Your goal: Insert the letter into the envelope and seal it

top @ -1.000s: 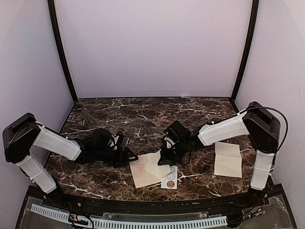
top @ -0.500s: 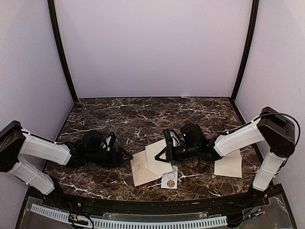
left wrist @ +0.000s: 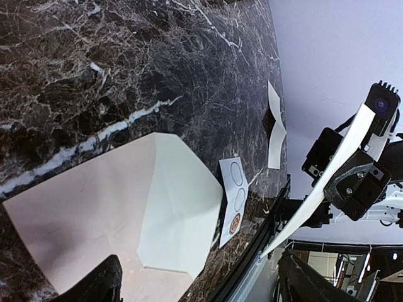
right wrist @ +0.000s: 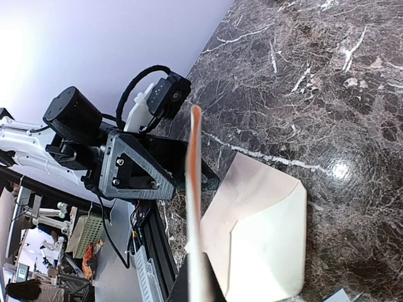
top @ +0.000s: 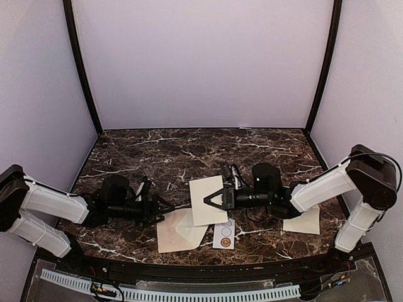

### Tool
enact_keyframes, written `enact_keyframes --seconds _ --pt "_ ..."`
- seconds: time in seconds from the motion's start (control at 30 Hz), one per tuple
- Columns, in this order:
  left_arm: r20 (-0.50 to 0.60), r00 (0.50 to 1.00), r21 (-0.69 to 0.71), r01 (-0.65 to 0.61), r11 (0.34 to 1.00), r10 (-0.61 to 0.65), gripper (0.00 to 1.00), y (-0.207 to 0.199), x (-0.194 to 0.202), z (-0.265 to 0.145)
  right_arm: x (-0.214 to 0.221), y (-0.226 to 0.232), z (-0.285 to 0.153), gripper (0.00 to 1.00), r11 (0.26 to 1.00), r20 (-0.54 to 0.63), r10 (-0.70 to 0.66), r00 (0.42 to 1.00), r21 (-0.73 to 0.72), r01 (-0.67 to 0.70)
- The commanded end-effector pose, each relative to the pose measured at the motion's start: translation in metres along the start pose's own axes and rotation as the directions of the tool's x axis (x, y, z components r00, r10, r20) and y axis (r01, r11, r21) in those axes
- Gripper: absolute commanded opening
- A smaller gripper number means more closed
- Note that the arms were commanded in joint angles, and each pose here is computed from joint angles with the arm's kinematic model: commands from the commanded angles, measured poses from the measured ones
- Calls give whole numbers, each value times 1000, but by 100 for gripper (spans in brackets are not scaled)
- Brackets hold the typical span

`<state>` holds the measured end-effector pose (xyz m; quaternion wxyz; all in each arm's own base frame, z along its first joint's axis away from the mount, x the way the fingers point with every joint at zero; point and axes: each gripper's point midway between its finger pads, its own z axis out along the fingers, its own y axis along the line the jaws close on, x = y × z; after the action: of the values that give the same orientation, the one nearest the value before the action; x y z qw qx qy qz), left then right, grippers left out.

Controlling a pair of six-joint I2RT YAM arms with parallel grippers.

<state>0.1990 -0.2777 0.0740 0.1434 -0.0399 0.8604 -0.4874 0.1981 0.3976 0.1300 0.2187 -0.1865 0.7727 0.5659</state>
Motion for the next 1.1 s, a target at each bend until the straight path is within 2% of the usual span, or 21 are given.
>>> enact_keyframes --seconds 0.0,0.13,0.23,0.37,0.57,0.67,0.83,1.07 --pt "-10 1000 22 -5 1000 5 84 -3 2 0 -7 7 -3 0 1000 34 -9 999 7 9" --pt "-11 1000 -90 -20 996 19 84 11 -1 0 -7 -30 2 0 965 -22 83 996 252 -75" --pt "3 998 -162 -55 985 56 84 17 -7 -5 5 -45 4 0 921 -99 175 980 367 -127" --pt "18 997 -260 -71 963 78 84 21 -11 -21 21 -36 5 0 918 -177 264 948 347 -190" --pt "-14 1000 -360 0 933 -6 84 45 10 -43 40 -34 9 0 888 -250 337 908 404 -219" --pt "-30 999 -361 10 933 -23 81 49 18 -47 43 -28 17 0 893 -263 342 902 389 -225" --pt "-43 997 -344 39 938 -57 69 55 28 -47 48 -21 34 0 900 -287 344 894 372 -227" --pt "-69 994 -352 52 935 -81 67 66 37 -45 55 -27 45 0 892 -288 356 889 390 -231"
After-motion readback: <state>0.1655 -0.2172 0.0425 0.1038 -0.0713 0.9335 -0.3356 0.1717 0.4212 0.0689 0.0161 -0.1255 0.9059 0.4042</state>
